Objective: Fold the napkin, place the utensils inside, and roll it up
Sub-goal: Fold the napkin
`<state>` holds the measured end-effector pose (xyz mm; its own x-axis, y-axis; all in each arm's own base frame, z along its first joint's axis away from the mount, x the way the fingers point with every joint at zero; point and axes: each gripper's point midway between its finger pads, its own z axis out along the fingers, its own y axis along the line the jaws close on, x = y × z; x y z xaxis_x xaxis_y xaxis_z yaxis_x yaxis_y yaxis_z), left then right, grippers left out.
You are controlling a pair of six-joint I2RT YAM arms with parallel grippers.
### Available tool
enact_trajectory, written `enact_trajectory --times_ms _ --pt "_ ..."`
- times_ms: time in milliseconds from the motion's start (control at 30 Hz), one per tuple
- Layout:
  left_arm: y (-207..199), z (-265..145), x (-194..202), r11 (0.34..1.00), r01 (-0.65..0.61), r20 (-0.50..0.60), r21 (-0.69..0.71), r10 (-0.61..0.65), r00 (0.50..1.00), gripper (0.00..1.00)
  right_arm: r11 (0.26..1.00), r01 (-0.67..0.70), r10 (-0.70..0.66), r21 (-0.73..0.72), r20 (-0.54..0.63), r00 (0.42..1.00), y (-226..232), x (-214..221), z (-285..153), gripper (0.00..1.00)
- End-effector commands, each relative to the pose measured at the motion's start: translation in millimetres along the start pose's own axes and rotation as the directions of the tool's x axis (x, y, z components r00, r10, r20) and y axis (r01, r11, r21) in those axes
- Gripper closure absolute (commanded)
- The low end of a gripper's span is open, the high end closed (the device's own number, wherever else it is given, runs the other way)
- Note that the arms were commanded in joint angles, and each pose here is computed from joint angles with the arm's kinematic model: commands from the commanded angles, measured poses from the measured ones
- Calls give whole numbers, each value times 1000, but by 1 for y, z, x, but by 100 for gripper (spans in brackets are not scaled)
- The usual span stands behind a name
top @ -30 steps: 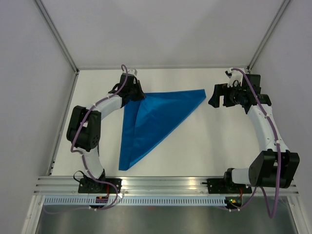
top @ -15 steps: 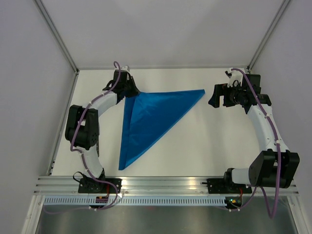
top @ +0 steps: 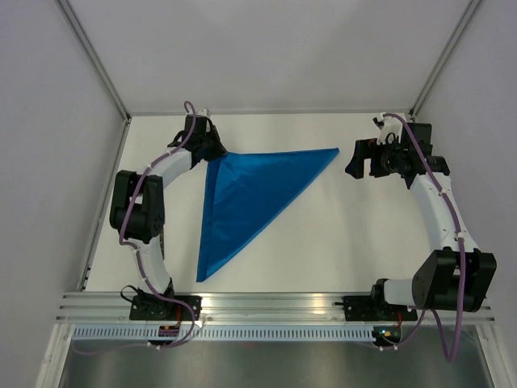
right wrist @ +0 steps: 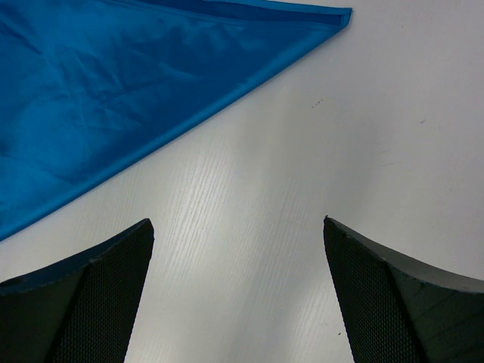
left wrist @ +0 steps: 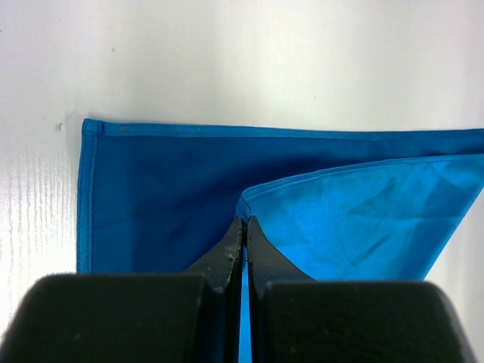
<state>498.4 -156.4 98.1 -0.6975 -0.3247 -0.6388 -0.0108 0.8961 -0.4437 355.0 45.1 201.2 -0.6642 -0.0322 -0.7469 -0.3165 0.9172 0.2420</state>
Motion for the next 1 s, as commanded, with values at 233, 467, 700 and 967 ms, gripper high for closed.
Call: enact_trajectory --times_ms 233,467,700,967 --pt "1 1 -19 999 26 20 20 -27 999 98 1000 3 -3 -9 -5 1000 2 2 0 2" --pt "8 1 -25 999 37 27 12 -37 999 98 1000 4 -4 -10 -5 1000 2 2 0 2" --pt "13 2 -29 999 45 26 10 -45 999 98 1000 5 -5 -10 -4 1000 2 1 -1 2" --pt "16 6 -31 999 50 19 7 -50 999 98 1000 7 -7 -9 -4 1000 1 1 0 2"
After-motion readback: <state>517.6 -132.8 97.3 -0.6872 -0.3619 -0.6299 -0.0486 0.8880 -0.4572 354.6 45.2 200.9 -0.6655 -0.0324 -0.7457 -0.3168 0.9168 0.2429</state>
